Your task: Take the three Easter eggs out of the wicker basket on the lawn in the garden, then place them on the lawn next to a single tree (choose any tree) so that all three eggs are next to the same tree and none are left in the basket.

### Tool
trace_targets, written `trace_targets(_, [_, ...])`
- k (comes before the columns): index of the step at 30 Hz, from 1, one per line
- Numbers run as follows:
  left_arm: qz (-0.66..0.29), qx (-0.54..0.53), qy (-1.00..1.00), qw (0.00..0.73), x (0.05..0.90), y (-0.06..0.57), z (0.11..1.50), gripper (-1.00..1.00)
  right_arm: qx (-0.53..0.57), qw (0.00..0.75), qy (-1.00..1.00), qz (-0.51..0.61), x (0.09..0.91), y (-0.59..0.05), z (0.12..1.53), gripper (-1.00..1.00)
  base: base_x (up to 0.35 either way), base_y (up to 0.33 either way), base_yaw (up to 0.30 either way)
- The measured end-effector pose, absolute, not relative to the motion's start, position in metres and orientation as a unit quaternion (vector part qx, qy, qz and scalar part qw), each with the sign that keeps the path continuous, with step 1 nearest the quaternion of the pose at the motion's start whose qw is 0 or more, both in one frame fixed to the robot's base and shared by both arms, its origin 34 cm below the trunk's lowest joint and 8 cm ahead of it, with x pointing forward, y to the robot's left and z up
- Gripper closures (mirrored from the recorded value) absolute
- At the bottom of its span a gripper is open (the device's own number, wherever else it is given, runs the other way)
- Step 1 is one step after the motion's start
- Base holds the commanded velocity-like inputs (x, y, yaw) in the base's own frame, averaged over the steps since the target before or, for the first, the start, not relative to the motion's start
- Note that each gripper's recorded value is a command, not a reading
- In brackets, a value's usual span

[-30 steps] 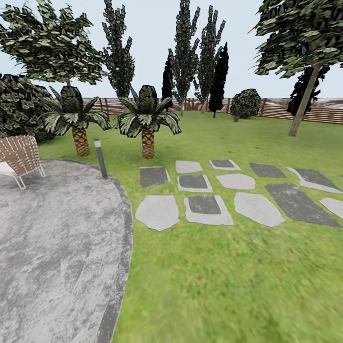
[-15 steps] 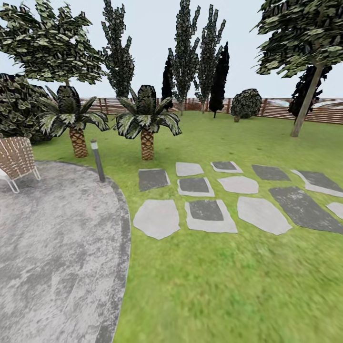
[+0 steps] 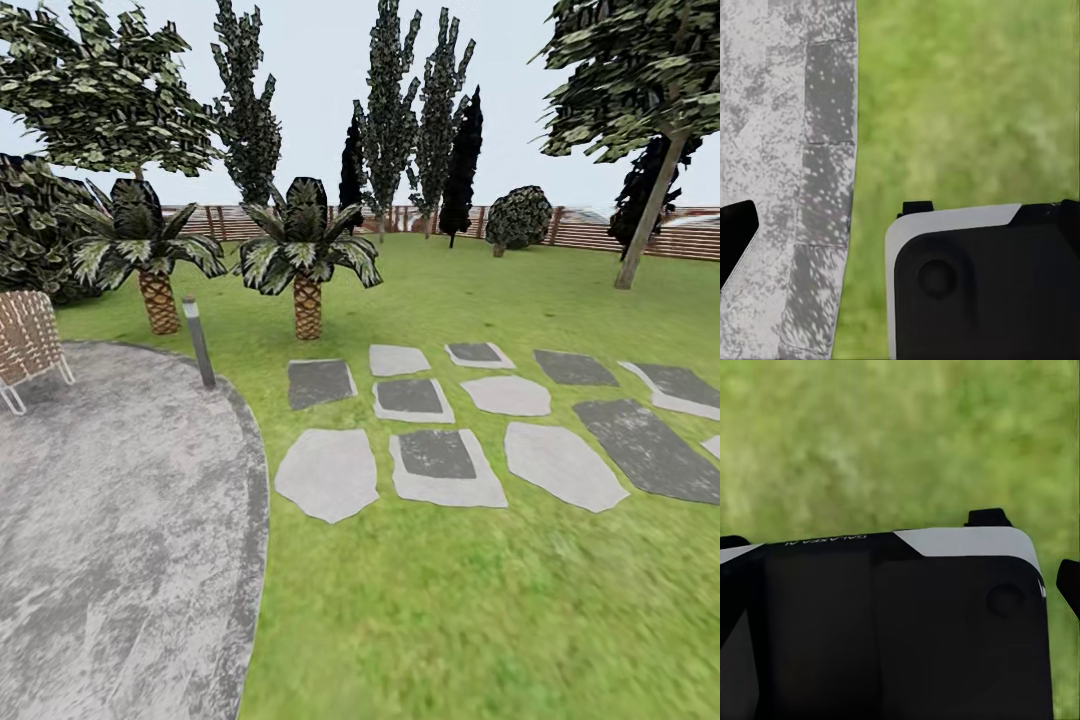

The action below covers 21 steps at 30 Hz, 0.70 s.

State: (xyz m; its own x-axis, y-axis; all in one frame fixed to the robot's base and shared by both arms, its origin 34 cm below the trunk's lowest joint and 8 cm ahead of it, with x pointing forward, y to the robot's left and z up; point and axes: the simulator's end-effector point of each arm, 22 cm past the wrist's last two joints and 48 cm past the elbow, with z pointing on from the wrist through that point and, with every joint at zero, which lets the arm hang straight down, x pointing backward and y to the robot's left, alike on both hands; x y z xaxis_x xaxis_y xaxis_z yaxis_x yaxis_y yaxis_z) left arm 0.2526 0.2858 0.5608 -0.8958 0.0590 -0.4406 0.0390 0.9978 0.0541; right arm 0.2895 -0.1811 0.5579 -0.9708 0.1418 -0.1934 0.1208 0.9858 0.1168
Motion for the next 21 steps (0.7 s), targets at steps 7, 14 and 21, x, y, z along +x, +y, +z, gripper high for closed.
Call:
trace_targets(7, [0.022,0.026,0.973,0.227,0.2527,0.2852,0.5608,-1.00,0.066,0.101,0.991,0.052,0.2896,-0.1812,0.5579,-1.00,0.336,0.000,0.000])
trace_targets(14, [0.022,0.027,0.973,0.227,0.2527,0.2850,0.5608,-1.00,0.066,0.101,0.991,0.052,0.2896,-0.1812,0.5579,-1.00,0.336,0.000,0.000])
trace_targets(21, [0.021,0.027,0.973,0.227,0.2526,0.2848,0.5608,-1.00,0.067,0.101,0.991,0.052,0.2896,-0.1813,0.5579,-1.00,0.336,0.000,-0.026])
